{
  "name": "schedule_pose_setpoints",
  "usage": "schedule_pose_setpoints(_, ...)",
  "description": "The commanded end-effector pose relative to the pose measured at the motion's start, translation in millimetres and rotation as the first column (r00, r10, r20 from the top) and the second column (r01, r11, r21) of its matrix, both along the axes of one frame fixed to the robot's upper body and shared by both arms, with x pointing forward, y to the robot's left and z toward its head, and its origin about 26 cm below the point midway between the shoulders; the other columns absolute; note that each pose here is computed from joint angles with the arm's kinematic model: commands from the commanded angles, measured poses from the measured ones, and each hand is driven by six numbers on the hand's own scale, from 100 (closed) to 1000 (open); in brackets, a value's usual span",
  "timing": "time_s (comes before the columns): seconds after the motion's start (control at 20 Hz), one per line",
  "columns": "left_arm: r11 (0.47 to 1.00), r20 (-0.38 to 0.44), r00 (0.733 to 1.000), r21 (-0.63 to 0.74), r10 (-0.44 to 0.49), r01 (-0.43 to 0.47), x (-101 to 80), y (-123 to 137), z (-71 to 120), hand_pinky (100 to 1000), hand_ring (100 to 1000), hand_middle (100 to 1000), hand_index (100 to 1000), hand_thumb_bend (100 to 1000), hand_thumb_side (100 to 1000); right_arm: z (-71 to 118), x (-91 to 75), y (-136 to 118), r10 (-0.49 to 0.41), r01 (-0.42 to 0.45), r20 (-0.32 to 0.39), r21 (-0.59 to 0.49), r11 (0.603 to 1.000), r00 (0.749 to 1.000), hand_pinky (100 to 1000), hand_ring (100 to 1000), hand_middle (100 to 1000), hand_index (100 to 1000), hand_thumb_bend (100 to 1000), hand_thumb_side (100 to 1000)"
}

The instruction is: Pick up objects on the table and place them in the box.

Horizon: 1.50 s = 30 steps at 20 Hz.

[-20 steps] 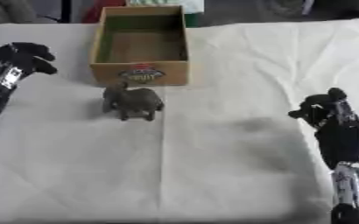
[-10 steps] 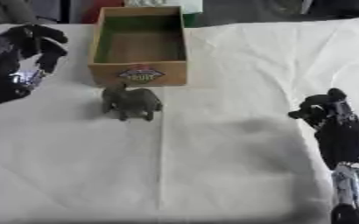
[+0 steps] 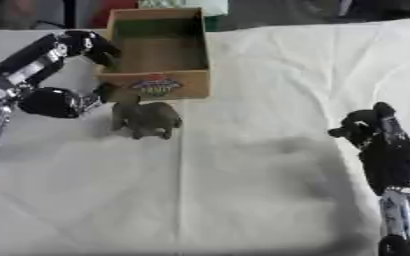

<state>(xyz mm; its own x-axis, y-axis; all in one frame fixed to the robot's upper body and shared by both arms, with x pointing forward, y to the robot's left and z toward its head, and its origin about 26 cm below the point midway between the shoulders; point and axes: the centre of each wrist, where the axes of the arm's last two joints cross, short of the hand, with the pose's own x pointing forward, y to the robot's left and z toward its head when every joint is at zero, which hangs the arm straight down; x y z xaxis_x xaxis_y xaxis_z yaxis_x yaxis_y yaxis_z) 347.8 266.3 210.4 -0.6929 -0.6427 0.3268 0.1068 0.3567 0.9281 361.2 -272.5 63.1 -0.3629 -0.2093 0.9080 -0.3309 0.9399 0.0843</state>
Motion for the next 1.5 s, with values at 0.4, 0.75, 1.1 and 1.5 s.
schedule_pose_setpoints(0.4, 0.989, -0.011, 0.999, 0.147, -0.030, 0.032, 21.6, -12.3, -0.6, 724, 678, 705, 813, 274, 439, 7.7, 0.8, -3.0, 0.006, -0.006, 0.022, -0.022, 1.000, 1.000, 606, 474, 493, 586, 100, 765)
schedule_pose_setpoints(0.75, 0.981, -0.030, 0.999, 0.191, -0.014, 0.020, 33.5, -17.7, -9.6, 733, 697, 730, 819, 294, 459, 6.6, 0.5, -2.9, 0.008, -0.008, 0.017, -0.023, 1.000, 1.000, 606, 474, 493, 587, 100, 768)
schedule_pose_setpoints(1.1, 0.972, -0.036, 0.999, 0.233, 0.005, 0.004, 45.4, -23.2, -19.3, 785, 767, 784, 823, 326, 479, 5.8, 0.5, -2.6, 0.010, -0.009, 0.016, -0.024, 1.000, 1.000, 606, 473, 493, 587, 100, 769)
schedule_pose_setpoints(1.5, 0.960, -0.057, 0.998, 0.280, 0.013, 0.004, 54.7, -29.0, -33.9, 787, 770, 788, 825, 341, 506, 4.9, 0.4, -2.3, 0.012, -0.012, 0.014, -0.025, 1.000, 1.000, 606, 473, 493, 587, 100, 771)
